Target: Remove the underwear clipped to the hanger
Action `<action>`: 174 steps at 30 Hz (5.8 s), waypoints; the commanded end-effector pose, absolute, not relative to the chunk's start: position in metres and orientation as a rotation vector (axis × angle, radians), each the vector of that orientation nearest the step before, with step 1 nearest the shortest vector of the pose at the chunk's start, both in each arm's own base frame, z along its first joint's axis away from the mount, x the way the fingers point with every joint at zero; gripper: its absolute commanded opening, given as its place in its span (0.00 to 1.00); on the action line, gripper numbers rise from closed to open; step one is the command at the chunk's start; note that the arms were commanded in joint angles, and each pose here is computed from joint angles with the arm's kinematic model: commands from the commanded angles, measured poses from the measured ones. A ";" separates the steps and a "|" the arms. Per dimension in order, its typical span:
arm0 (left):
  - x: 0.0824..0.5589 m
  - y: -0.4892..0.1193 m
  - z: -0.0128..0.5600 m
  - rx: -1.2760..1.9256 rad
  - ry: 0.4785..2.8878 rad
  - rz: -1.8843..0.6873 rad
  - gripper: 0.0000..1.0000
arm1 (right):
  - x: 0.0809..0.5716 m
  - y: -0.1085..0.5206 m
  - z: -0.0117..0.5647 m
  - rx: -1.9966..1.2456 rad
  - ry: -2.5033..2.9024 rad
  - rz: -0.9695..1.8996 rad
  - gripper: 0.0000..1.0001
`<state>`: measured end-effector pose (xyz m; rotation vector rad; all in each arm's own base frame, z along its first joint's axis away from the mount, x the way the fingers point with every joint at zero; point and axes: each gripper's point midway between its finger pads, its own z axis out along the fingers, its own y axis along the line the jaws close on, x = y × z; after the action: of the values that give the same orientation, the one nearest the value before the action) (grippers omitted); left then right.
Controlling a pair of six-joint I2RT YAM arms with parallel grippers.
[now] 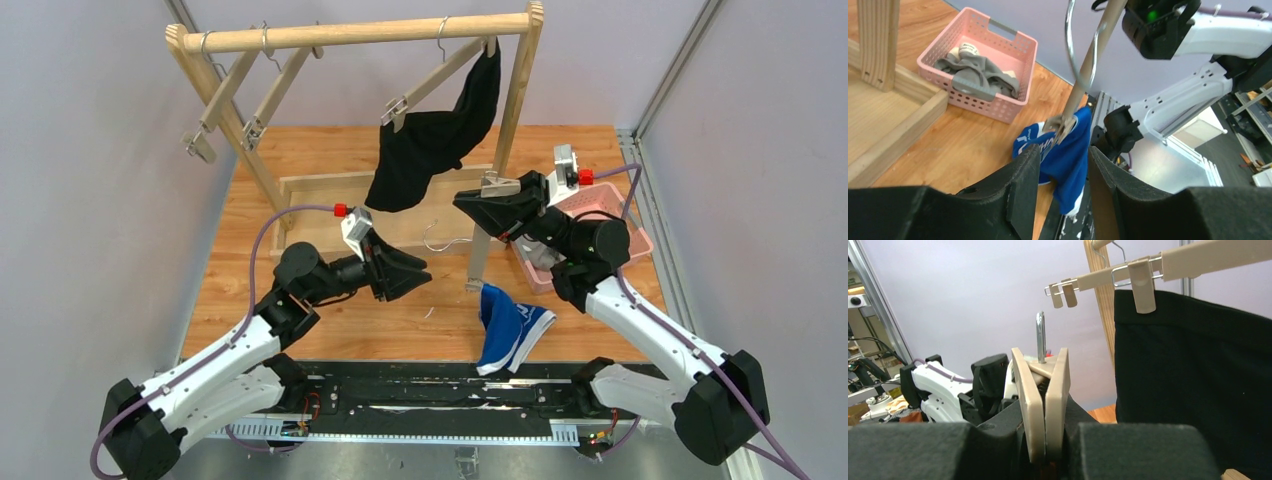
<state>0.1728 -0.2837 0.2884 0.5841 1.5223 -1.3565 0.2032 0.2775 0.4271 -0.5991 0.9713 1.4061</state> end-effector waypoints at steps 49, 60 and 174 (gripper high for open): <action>0.156 -0.305 0.326 0.586 0.982 -1.592 0.60 | 0.148 0.260 0.539 -0.484 0.500 1.634 0.01; 0.153 -0.313 0.329 0.611 0.974 -1.625 0.08 | 0.149 0.262 0.536 -0.482 0.510 1.633 0.01; 0.139 -0.293 0.430 0.725 1.035 -1.341 0.00 | 0.149 0.277 0.512 -0.472 0.604 1.661 0.75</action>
<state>0.1402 -0.3061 0.4026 0.7606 1.0673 -1.3863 0.1509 0.2743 0.5188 -0.4664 0.5919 1.6668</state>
